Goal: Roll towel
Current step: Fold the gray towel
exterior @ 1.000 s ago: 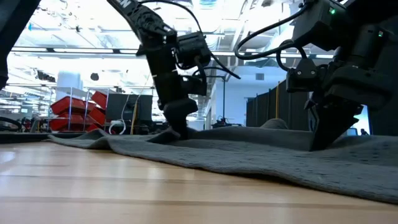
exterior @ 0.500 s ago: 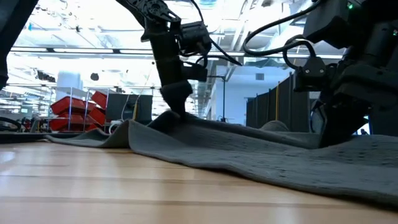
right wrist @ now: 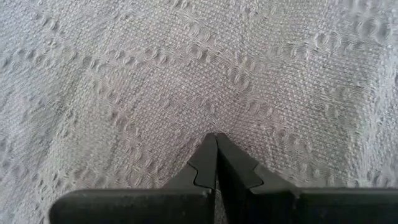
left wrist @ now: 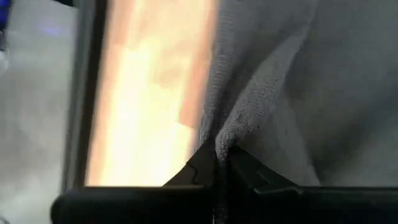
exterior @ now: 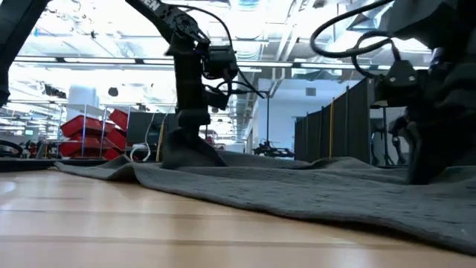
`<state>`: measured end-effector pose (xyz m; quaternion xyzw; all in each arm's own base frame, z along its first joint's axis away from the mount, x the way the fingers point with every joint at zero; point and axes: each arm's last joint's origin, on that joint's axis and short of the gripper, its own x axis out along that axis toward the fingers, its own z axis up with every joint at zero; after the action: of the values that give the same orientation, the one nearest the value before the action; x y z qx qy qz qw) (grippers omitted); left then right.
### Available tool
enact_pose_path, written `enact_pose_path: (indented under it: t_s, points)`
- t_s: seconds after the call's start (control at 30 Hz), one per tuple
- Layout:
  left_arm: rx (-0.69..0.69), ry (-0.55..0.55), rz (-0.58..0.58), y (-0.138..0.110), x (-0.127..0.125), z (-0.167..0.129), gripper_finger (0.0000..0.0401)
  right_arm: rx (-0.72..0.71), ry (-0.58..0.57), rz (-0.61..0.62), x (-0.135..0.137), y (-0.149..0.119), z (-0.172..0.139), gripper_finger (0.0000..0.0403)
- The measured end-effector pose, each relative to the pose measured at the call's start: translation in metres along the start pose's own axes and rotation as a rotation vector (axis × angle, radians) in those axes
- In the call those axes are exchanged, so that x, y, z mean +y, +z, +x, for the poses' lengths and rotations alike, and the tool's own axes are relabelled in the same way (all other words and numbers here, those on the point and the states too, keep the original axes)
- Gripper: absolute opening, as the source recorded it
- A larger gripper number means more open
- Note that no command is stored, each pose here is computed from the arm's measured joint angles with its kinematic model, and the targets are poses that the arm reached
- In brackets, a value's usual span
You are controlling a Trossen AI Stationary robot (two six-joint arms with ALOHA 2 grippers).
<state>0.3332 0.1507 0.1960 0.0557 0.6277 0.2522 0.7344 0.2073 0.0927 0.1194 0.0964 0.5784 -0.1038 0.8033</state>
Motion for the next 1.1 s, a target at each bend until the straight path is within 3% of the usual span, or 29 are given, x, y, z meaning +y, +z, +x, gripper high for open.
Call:
enact_pose_path:
  t_s: [0.13,0.43,0.7,0.97,1.1]
  points:
    - [-0.018,0.0,-0.039,0.0,0.017,0.007,0.0,0.028,0.048,-0.019,0.01,-0.009,-0.003,0.0]
    - [0.094,0.0,-0.093,-0.017,0.048,0.019,0.0,0.111,0.149,0.044,0.036,-0.035,-0.012,0.0]
    - [0.116,-0.011,0.035,-0.021,0.048,0.021,0.0007,0.128,0.157,0.062,0.038,-0.039,-0.013,0.0]
    - [0.155,-0.002,0.059,-0.025,0.05,0.021,0.0107,0.143,0.173,0.041,0.03,-0.028,-0.01,0.0]
    - [0.276,0.107,0.035,-0.033,0.054,0.01,0.0156,0.133,0.173,0.036,0.024,-0.02,-0.007,0.0]
